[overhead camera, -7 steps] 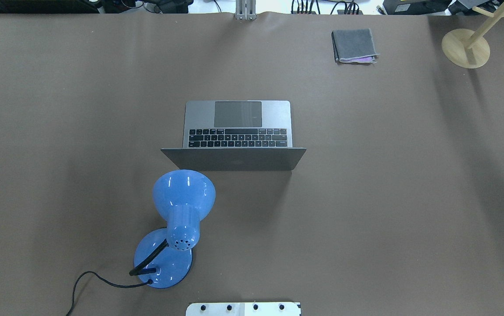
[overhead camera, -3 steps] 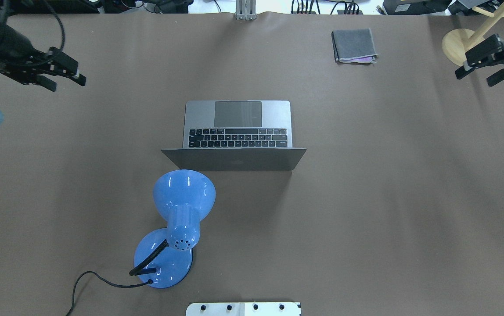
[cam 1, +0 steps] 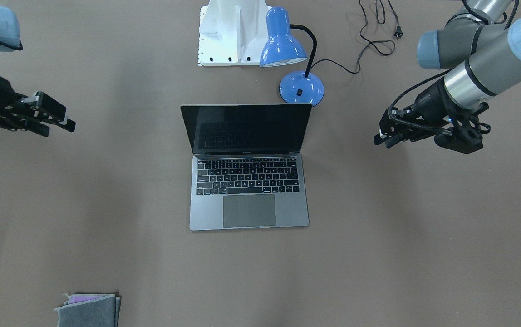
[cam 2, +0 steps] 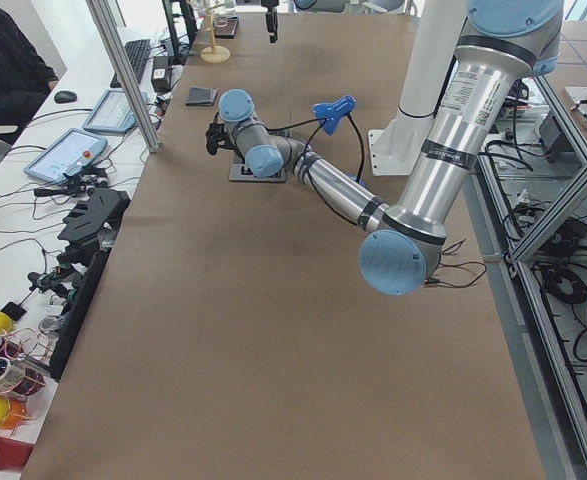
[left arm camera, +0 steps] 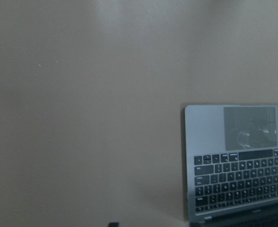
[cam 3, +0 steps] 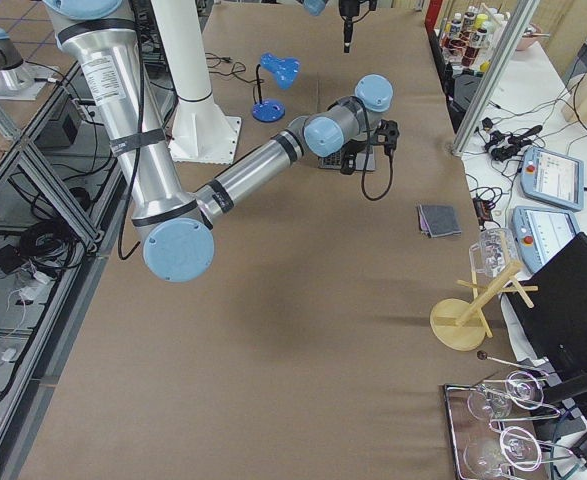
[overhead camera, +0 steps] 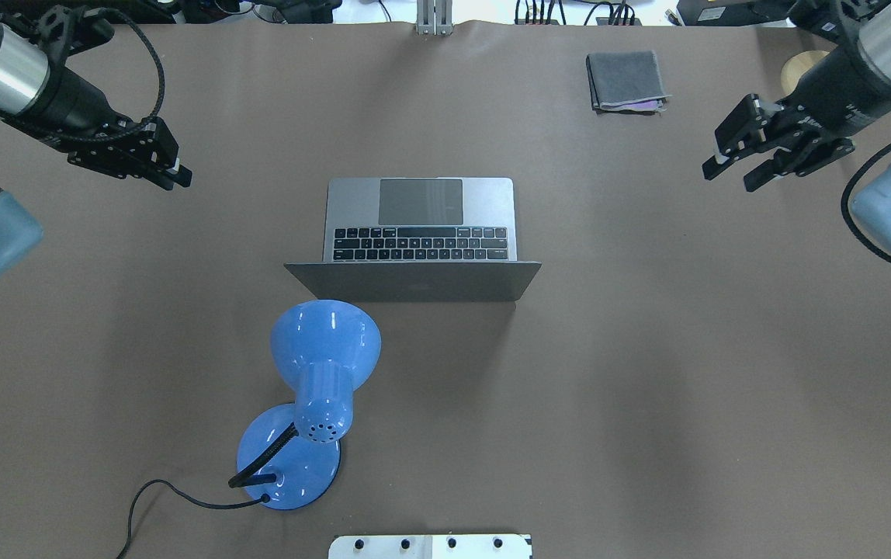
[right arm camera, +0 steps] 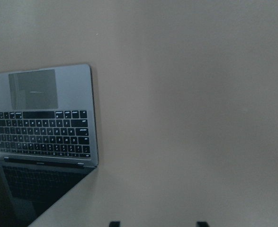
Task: Close laptop
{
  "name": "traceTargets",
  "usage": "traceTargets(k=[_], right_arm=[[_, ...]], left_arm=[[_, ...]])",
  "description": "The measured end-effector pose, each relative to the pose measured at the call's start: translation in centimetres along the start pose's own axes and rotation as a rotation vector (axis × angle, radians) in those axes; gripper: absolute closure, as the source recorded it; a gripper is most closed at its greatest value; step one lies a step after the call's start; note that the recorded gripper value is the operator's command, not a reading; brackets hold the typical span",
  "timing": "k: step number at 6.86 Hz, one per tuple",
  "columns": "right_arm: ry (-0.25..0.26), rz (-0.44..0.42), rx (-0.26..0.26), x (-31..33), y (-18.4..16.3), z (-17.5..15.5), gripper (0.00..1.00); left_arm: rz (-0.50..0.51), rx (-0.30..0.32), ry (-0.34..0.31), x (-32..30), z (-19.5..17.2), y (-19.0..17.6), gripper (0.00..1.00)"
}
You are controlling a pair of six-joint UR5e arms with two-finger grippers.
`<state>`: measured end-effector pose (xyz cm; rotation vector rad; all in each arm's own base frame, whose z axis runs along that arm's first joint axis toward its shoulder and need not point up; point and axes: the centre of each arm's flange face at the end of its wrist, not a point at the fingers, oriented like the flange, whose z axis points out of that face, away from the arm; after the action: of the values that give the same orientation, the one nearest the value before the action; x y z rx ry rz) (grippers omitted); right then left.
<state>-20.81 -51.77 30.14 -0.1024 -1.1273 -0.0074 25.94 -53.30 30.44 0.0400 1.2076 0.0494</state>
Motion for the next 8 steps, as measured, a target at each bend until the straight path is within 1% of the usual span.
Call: traceTargets(k=[1,3,6,8], right_arm=[[-0.014,-0.016,-0.031,-2.4,1.8,1.3,1.0],[-0.03,-0.031,-0.091,-6.3,4.6,3.9,1.0],[-0.052,-0.037,-0.142,-11.1,8.2,5.8,1.0],[-0.036,-0.07,-0.158,-13.3,10.5,8.3,1.0]], left_arm=[[0.014,-0.041,0.031,1.5,0.4,1.3,1.0],[-0.021,-0.115,0.075,5.0,1.9,4.1,1.0],[-0.056,-0.202,0.099,9.2,4.9,7.6,1.0],[-0.073,-0.25,0.102,10.7,6.7,9.6,1.0]])
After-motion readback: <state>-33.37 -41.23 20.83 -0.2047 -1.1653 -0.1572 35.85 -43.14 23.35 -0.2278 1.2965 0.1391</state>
